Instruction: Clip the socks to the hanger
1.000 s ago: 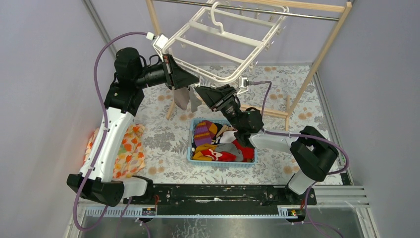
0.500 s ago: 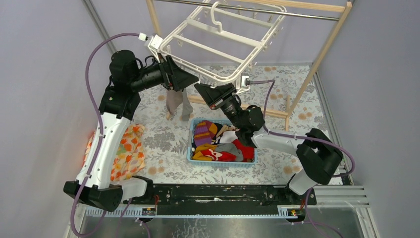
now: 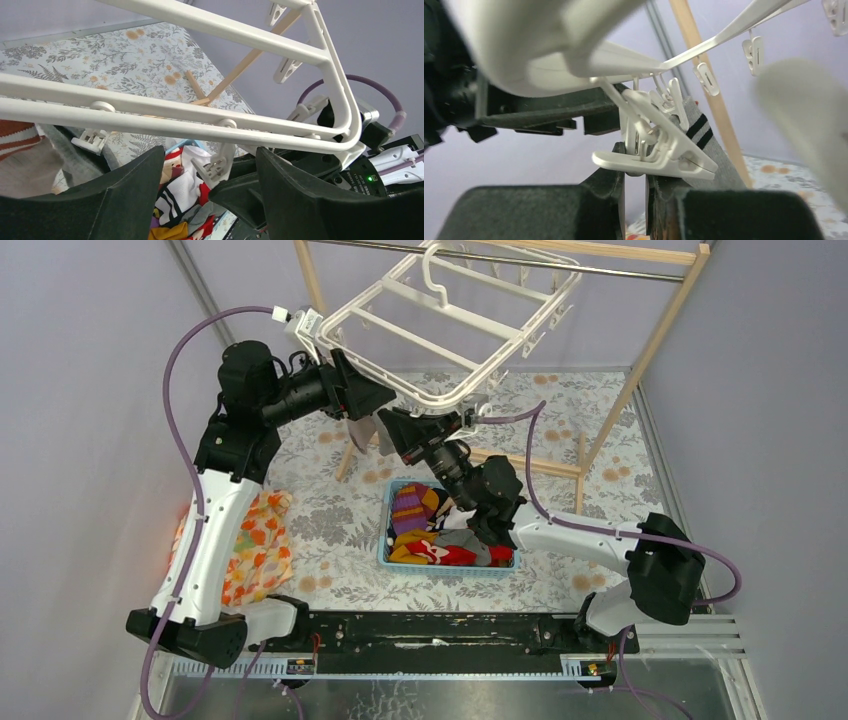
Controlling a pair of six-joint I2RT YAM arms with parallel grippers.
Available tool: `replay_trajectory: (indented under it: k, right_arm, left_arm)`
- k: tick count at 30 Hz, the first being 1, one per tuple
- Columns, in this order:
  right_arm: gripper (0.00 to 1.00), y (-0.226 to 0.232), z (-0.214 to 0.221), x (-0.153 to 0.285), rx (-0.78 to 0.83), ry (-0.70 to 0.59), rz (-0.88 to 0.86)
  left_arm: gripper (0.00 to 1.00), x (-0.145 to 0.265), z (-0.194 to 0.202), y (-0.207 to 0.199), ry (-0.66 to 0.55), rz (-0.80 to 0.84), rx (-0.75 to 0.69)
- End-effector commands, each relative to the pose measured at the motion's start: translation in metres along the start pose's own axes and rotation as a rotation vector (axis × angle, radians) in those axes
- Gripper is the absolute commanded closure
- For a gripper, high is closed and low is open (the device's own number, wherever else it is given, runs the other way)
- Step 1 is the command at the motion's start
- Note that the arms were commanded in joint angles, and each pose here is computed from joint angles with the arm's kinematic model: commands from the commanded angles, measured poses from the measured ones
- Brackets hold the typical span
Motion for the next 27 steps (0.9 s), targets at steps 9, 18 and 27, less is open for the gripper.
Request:
replay_trajectory:
  k: [9, 18, 27]
  right_arm:
    - [1.00, 0.017, -0.015, -0.011, 0.246, -0.037, 0.080]
    - [1.00, 0.022, -0.007, -0.012, 0.321, -0.012, 0.093]
    - [0.96, 0.022, -0.008, -0.008, 0.328, 0.001, 0.098]
  left_arm:
    - [0.33, -0.003, -0.003, 0.000, -0.012, -0.013, -0.025]
    - [0.45, -0.011, -0.003, 0.008, -0.004, -0.031, -0.012]
    - [0.91, -0.014, -0.006, 0.012, -0.014, -0.055, -0.032]
Point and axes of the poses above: each gripper's point midway between its finger pads, its own x axis back along the fingers, its own y axis along the line the jaws close on, z = x × y, the point moved 5 cm from there along x, back along the fingers, and after that the axes turned 5 degrees about -x, right-handed, at the moved point
